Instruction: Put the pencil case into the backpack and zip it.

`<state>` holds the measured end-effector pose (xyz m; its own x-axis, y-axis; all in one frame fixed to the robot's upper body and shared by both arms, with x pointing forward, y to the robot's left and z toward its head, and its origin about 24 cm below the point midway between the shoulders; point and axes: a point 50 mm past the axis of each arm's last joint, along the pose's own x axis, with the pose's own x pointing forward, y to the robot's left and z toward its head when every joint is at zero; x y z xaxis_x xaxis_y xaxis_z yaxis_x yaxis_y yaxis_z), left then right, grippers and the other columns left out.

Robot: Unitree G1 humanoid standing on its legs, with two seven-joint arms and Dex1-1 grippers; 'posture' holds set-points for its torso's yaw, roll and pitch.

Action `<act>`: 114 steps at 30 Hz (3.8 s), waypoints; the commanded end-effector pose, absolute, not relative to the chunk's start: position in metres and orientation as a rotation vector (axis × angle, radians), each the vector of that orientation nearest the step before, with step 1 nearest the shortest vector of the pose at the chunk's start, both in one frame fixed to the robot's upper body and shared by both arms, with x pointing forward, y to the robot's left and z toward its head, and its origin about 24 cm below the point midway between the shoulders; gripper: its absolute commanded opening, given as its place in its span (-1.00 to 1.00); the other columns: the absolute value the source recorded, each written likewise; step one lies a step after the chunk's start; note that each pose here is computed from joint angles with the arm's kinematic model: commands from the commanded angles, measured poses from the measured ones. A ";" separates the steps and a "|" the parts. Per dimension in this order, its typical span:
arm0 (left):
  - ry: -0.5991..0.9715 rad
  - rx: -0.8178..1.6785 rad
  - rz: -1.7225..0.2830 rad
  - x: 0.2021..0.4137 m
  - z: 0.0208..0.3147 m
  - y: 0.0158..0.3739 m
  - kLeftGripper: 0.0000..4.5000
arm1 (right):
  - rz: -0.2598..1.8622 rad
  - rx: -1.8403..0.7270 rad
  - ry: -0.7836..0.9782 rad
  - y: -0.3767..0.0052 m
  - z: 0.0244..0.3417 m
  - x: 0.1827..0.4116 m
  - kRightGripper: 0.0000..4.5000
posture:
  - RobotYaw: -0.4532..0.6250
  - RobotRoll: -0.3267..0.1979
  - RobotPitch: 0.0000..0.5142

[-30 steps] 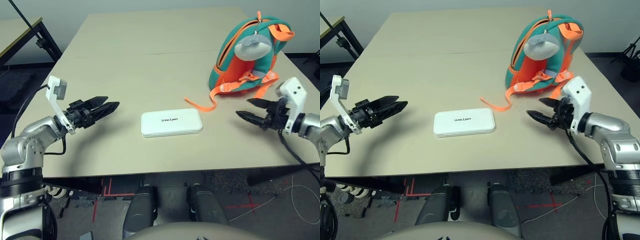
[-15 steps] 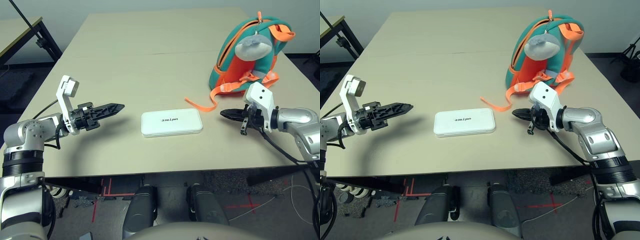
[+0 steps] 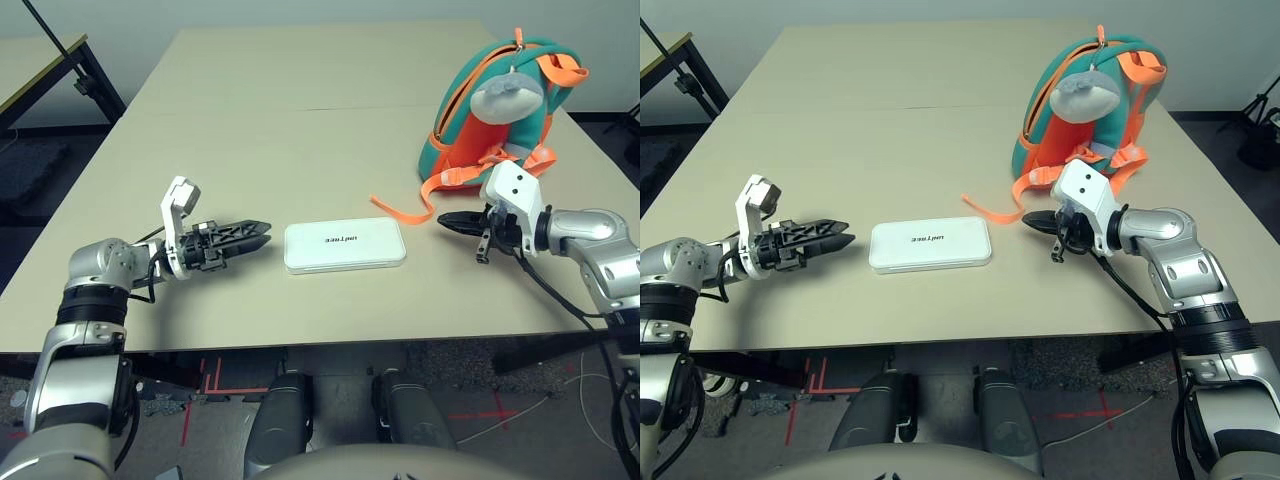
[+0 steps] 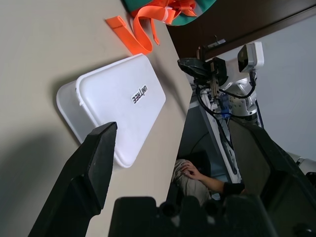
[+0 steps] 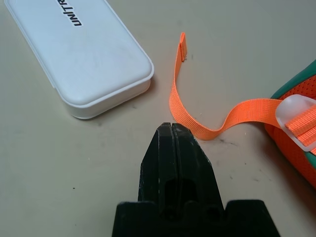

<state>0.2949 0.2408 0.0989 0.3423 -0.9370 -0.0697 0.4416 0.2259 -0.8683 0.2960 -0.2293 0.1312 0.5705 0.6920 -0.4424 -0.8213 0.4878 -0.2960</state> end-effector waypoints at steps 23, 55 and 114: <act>0.924 -0.820 -0.967 0.305 0.064 0.230 1.00 | 0.927 -0.677 0.314 -0.227 0.120 0.299 -0.99 | -0.44 0.25 -0.69; 0.975 -0.790 -0.912 0.303 0.066 0.245 1.00 | 1.100 -0.879 0.361 -0.174 0.079 0.318 -0.99 | -0.38 0.25 -0.75; 0.969 -0.762 -0.860 0.298 0.075 0.269 1.00 | 1.221 -0.984 0.301 -0.143 0.104 0.327 -0.99 | -0.36 0.25 -0.83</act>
<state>0.3034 0.2626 0.0796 0.3069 -0.8894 -0.3389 0.2922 0.4269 -0.8558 0.3254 -0.1359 0.1016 0.3426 0.6434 -0.6846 -0.8861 -0.0208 -0.4630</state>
